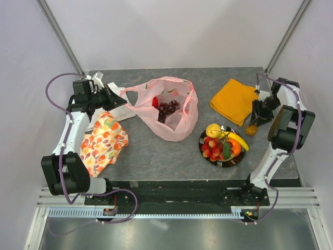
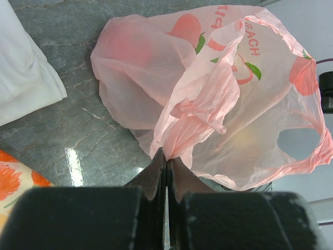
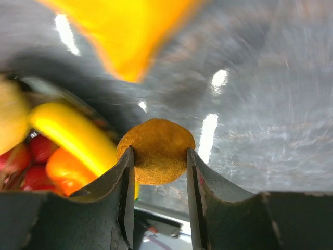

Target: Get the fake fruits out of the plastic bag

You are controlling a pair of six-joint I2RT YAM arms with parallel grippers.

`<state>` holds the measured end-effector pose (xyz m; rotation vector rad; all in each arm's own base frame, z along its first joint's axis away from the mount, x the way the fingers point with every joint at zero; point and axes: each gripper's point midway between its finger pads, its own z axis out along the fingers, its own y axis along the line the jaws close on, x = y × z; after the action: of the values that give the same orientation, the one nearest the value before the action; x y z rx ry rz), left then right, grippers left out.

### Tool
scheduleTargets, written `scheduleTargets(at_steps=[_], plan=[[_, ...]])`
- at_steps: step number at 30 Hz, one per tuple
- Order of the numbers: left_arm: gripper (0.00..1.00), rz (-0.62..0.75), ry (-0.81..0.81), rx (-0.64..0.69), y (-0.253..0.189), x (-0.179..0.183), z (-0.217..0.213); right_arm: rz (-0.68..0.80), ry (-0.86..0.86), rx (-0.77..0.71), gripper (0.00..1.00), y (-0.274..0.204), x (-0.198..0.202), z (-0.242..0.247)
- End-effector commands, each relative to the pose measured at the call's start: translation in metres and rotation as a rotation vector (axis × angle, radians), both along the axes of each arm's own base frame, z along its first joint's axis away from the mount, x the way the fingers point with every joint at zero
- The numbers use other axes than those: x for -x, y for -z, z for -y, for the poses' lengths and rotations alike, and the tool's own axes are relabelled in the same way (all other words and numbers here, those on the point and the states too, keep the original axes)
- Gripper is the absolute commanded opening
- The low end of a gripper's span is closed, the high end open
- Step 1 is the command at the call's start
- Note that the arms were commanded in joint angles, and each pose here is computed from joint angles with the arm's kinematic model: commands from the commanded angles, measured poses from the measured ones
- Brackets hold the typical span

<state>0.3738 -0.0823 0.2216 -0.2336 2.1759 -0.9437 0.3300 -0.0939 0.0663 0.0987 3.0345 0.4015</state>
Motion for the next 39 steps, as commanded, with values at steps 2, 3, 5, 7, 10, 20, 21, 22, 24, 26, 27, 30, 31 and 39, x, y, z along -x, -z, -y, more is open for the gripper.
scheduleTargets(at_steps=[2,3,5,7,10,20,21,22,24,26,27,30,31,39], plan=[[0.02,0.038,0.015,-0.024,-0.005,-0.005,-0.001,0.283,-0.328,0.003,0.23,-0.08,-0.035,-0.059],[0.02,0.04,0.017,-0.024,-0.005,-0.005,-0.001,0.296,-0.356,0.003,0.23,-0.083,-0.037,-0.065],[0.02,0.037,0.018,-0.022,-0.005,-0.005,-0.001,0.314,-0.414,-0.015,0.24,-0.084,-0.043,-0.084],[0.02,0.041,0.017,-0.025,-0.006,-0.005,-0.001,0.312,-0.432,-0.04,0.24,-0.082,-0.047,-0.1],[0.02,0.046,0.021,-0.03,-0.007,-0.005,-0.001,0.282,-0.422,-0.075,0.25,-0.072,-0.05,-0.112],[0.02,0.044,0.018,-0.045,-0.004,-0.004,-0.003,0.174,-0.409,-0.113,0.26,-0.039,-0.043,-0.128],[0.02,0.039,0.02,-0.044,-0.002,-0.004,-0.002,0.157,-0.4,-0.123,0.27,-0.035,-0.041,-0.131],[0.02,0.041,0.018,-0.045,-0.003,-0.004,-0.003,0.148,-0.398,-0.13,0.27,-0.034,-0.039,-0.134],[0.02,0.042,0.02,-0.045,-0.003,-0.005,-0.002,0.127,-0.391,-0.142,0.28,-0.029,-0.035,-0.136],[0.02,0.041,0.02,-0.045,-0.003,-0.005,-0.003,0.109,-0.381,-0.155,0.28,-0.027,-0.032,-0.138],[0.02,0.042,0.019,-0.046,-0.003,-0.005,-0.003,0.099,-0.38,-0.157,0.29,-0.025,-0.029,-0.139],[0.02,0.038,0.02,-0.043,-0.001,-0.006,-0.003,0.075,-0.376,-0.16,0.31,-0.02,-0.023,-0.139],[0.02,0.036,0.019,-0.04,-0.001,-0.006,-0.003,0.069,-0.375,-0.161,0.32,-0.018,-0.022,-0.139],[0.02,0.044,0.022,-0.04,-0.004,-0.007,-0.002,0.047,-0.357,-0.16,0.56,-0.013,-0.021,-0.139]])
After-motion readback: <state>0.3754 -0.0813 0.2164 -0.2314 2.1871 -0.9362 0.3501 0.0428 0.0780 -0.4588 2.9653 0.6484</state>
